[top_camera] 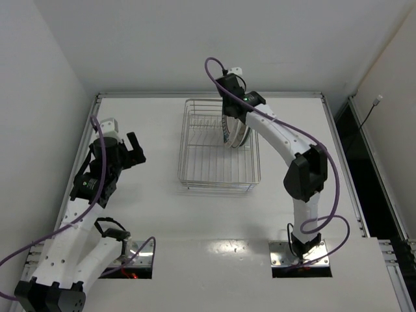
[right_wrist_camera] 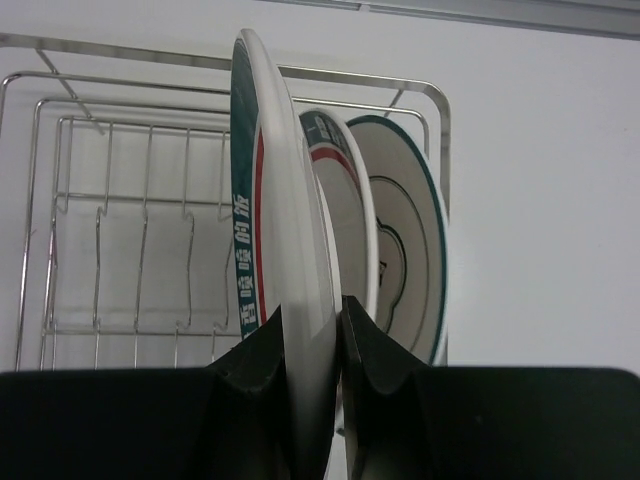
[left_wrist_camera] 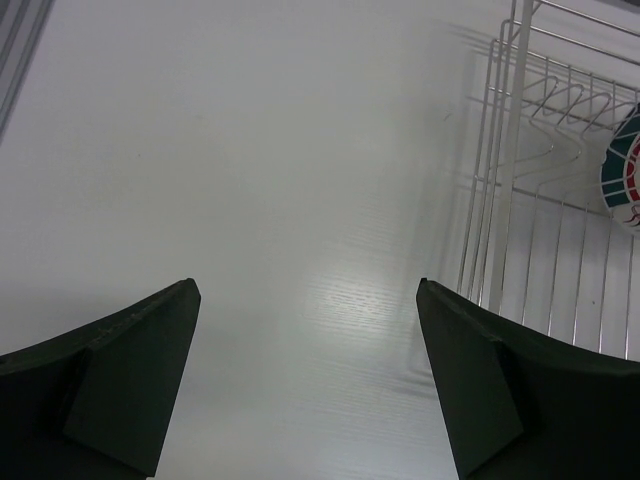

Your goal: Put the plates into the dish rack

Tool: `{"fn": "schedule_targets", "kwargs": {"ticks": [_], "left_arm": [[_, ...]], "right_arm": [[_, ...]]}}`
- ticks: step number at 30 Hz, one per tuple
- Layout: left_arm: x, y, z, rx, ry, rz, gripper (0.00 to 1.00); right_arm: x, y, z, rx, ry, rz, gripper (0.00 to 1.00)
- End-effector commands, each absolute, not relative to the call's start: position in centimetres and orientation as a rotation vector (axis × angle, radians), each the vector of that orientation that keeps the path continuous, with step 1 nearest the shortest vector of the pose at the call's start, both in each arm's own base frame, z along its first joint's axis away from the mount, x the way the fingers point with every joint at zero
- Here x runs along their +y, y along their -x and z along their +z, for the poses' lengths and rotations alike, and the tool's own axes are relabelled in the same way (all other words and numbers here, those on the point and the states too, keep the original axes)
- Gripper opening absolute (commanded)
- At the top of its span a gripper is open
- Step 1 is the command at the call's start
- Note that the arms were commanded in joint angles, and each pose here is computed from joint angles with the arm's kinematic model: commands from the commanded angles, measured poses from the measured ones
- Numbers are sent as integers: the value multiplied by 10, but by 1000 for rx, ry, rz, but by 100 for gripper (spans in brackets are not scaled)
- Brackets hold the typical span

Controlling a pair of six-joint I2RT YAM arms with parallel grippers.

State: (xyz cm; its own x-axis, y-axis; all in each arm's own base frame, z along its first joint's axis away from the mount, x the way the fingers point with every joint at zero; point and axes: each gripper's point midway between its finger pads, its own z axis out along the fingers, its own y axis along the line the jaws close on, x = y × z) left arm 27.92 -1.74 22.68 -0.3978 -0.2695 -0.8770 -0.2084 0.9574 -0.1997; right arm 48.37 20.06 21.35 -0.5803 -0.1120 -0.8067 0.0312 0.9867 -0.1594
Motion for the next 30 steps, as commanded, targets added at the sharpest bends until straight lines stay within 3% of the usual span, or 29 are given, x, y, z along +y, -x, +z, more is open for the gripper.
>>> {"fn": "schedule_targets", "kwargs": {"ticks": [1,10,17,24,26,27,28,30], "left_arm": [[-13,-285,230,1965,348,-55,88],[-13,-286,227,1977,348,-51,88],[-14,-287,225,1986,348,-48,88],[-14,-288,222,1995,348,-45,89],[-12,-289,220,2002,353,-33,91],[-12,-289,220,2002,353,-33,91],[-10,-288,218,2010,358,-20,92],[-8,-288,218,2004,375,-12,94]], "right_arm": [[211,-497,220,2146,10,-213,0],[231,-502,162,2260,7,-249,0],[243,-492,153,2315,26,-148,1],[242,-472,203,2321,76,8,24],[235,-461,240,2267,104,36,36],[228,-454,244,2264,156,12,47],[222,-450,253,2245,171,-6,77],[205,-434,271,2234,201,-56,90]]}}
